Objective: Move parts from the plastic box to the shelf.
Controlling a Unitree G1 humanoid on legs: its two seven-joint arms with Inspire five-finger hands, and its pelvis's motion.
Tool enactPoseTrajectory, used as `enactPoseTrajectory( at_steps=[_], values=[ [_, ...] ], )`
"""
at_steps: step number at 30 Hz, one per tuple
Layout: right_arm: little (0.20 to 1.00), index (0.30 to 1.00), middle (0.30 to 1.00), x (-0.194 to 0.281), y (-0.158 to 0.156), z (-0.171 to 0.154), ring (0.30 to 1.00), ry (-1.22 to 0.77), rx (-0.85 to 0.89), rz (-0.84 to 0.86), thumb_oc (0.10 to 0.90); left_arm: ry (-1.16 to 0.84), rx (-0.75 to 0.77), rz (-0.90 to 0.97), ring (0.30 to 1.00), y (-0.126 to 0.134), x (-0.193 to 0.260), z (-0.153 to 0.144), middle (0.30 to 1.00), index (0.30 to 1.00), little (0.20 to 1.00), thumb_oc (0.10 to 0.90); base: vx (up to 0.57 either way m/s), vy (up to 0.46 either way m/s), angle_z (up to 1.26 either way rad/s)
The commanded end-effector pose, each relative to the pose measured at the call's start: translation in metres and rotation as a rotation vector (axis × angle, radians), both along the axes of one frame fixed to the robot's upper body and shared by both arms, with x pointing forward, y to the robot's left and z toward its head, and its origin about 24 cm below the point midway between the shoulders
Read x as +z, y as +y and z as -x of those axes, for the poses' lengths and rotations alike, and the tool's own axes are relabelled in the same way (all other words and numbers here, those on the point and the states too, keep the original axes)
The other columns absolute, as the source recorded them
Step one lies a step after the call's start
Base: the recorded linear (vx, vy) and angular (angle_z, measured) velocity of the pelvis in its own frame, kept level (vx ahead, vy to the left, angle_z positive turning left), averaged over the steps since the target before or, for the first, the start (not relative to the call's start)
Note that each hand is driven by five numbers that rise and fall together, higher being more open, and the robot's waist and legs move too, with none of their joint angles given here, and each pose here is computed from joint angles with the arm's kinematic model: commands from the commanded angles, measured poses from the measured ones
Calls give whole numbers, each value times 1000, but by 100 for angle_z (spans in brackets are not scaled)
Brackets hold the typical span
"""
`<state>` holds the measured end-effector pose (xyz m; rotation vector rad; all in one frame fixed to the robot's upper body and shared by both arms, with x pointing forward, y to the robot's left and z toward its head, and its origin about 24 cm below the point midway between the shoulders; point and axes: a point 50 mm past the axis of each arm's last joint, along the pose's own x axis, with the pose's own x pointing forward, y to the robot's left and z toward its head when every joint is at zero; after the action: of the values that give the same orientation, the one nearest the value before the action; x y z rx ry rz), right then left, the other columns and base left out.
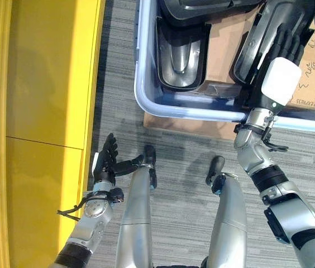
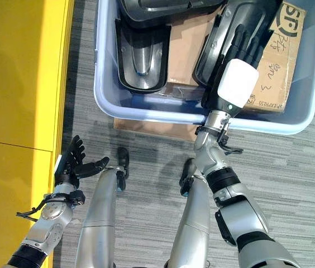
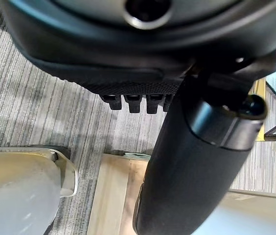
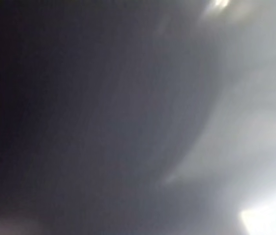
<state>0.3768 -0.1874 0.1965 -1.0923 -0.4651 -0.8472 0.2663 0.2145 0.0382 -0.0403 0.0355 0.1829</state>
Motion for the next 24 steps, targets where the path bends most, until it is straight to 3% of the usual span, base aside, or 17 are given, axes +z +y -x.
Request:
enactPoseTrajectory(
  at_steps=[1, 24],
  values=[
    [1000, 1000, 1000, -26, -58, 0, 1000, 174, -211, -10, 900, -159, -9, 38, 1000, -8, 23, 2, 1000, 1000, 1000, 900, -9, -4, 9],
    [1000, 1000, 1000, -46, -45, -12, 1000, 329, -131, -7, 900, -150, 9, 39, 1000, -5, 21, 5, 1000, 1000, 1000, 900, 11, -14, 2]
  ],
)
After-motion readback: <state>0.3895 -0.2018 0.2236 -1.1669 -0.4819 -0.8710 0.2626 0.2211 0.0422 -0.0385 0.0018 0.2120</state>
